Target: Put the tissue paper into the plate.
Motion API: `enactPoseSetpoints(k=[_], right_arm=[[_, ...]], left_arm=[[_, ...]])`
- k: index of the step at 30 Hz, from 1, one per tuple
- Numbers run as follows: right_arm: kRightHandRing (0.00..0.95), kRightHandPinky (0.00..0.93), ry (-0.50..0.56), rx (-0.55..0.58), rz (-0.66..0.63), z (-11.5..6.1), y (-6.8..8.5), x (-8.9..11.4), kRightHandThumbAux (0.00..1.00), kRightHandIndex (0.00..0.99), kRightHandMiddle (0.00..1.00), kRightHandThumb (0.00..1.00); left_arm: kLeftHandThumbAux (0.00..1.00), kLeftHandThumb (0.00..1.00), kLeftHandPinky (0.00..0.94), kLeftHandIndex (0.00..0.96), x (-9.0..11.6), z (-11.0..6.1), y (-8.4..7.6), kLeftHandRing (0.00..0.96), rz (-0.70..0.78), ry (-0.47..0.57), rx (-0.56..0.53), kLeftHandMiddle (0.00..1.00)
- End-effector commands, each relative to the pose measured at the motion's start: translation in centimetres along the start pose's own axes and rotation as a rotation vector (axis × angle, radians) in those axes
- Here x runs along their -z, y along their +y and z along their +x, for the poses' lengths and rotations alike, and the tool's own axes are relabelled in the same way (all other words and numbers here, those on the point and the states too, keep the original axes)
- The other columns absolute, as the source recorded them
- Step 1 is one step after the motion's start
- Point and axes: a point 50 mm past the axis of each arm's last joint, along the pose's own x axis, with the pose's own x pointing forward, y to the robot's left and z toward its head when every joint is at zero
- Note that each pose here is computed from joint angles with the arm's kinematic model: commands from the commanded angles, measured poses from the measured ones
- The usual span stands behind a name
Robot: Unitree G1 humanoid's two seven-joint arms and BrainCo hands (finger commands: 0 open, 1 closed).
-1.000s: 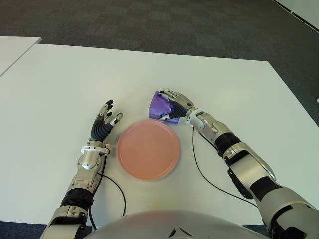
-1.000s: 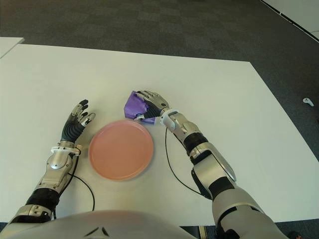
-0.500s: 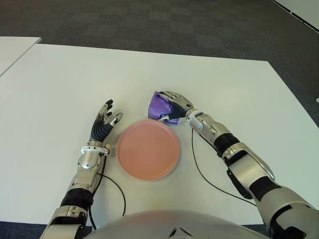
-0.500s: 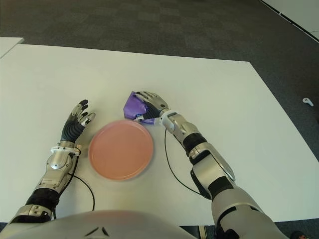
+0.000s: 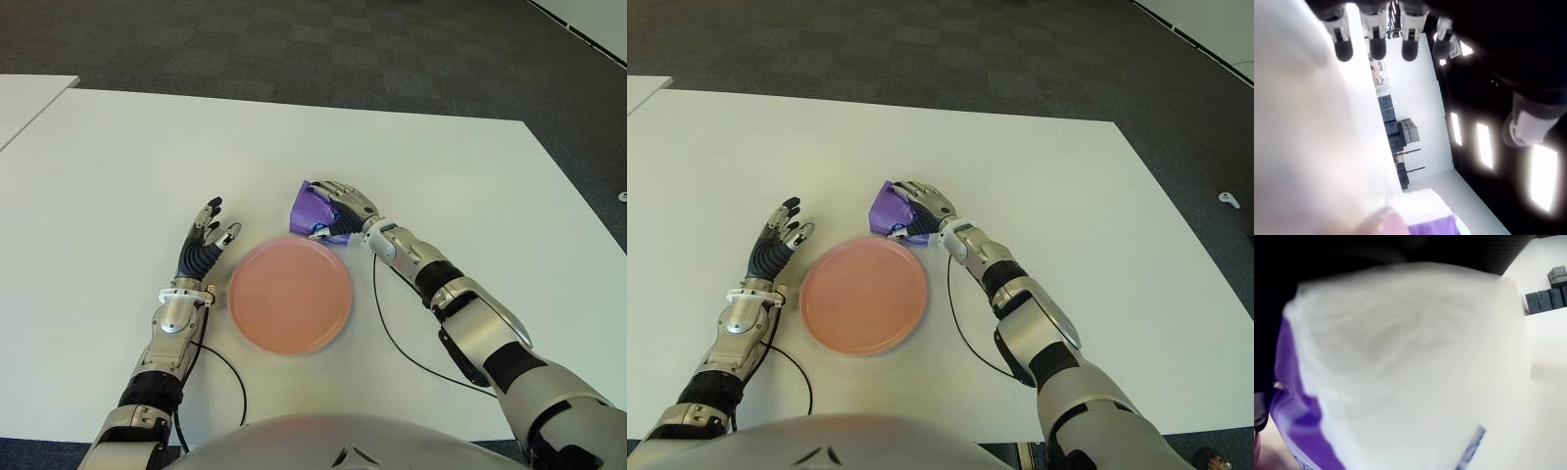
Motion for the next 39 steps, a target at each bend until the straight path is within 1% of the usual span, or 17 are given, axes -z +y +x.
enactPoseSetpoints(k=[1, 3, 9, 13, 23, 39], right_arm=[[0.0, 0.0, 0.079, -0.254, 0.003, -2.6, 6.3, 0.5, 0.507, 0.0, 0.009, 0.235], [0.0, 0.0, 0.094, -0.27, 0.009, -2.8, 6.9, 0.4, 0.513, 0.0, 0.004, 0.228], [0.0, 0.0, 0.137, -0.295, 0.005, -3.3, 8.2, 0.5, 0.52, 0.0, 0.0, 0.215], [0.0, 0.0, 0.156, -0.296, -0.018, -3.4, 8.5, 0.5, 0.521, 0.0, 0.0, 0.208], [0.0, 0.0, 0.18, -0.295, -0.086, -3.5, 8.8, 0.7, 0.524, 0.0, 0.0, 0.172], [0.0, 0.0, 0.189, -0.271, -0.087, -3.6, 8.8, 0.8, 0.522, 0.0, 0.0, 0.172]], left_arm=[[0.474, 0.0, 0.0, 0.0, 3.6, -3.4, -1.1, 0.0, -0.023, 0.196, 0.006, 0.0], [0.474, 0.0, 0.0, 0.0, 3.6, -3.4, -1.0, 0.0, -0.023, 0.198, 0.005, 0.0], [0.487, 0.0, 0.0, 0.0, 3.7, -3.4, -0.9, 0.0, -0.018, 0.194, 0.0, 0.0], [0.494, 0.0, 0.0, 0.0, 3.7, -3.5, -0.9, 0.0, -0.016, 0.19, 0.001, 0.0], [0.48, 0.0, 0.0, 0.0, 3.7, -3.6, -0.8, 0.0, -0.009, 0.189, 0.008, 0.0], [0.499, 0.0, 0.0, 0.0, 4.1, -3.7, -0.3, 0.0, 0.003, 0.197, -0.002, 0.0]])
